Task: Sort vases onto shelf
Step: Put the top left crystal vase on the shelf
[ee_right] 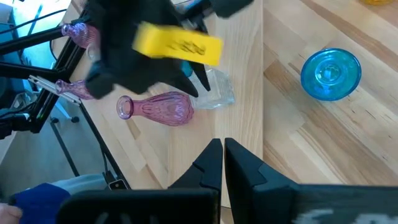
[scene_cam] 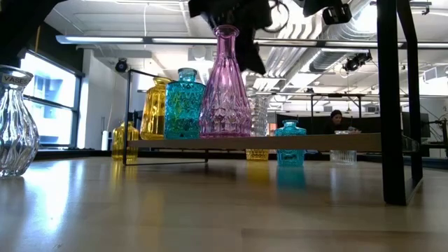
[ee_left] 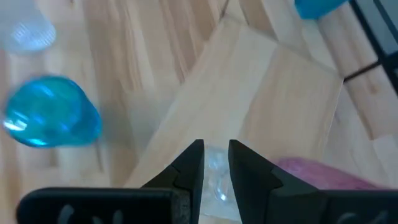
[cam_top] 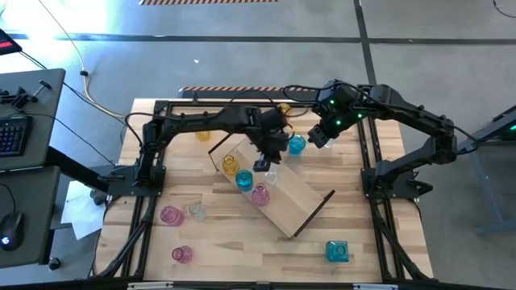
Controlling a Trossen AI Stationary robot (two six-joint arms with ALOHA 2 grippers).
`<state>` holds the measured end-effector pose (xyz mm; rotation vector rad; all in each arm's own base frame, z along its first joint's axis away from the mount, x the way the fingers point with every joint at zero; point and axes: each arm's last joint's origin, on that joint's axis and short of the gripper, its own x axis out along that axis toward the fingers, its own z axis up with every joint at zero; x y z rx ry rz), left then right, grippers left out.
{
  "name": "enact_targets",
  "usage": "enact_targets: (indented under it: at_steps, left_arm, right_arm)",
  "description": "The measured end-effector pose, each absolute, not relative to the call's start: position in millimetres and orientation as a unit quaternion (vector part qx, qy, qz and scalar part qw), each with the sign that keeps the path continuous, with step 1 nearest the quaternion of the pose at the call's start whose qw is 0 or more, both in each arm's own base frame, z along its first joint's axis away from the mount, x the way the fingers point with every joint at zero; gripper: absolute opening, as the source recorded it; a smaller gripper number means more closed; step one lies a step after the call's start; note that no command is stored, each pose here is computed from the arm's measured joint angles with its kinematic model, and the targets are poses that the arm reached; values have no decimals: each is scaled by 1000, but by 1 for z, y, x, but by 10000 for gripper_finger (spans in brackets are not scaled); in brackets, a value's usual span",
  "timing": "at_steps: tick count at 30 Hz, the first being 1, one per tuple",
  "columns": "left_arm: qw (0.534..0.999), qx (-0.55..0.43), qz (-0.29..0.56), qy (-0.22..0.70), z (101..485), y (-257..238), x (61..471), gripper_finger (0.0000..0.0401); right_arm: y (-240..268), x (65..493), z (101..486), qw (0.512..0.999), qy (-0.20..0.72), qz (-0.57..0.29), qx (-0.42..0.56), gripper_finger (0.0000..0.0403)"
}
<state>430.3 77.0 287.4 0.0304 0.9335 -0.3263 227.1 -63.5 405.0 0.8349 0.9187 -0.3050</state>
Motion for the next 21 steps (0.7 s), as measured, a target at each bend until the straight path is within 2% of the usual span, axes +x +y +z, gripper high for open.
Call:
enact_targets:
  at_steps: [4,8,14,21]
  left_arm:
    - [898,13,-137,418,326,88,426,61]
    - [922,5,-99,373,378,104,400,56]
    - [956,-3,-30,291,450,122,330,48]
    - [971,8,71,227,508,118,240,41]
  right_arm:
    - [-62,231,405,812,418,-150,379,0]
    - [-57,245,405,831,400,-138,361,0]
    - [-52,268,399,850,384,-130,335,0]
    - [-56,308,379,859,373,-124,327,0]
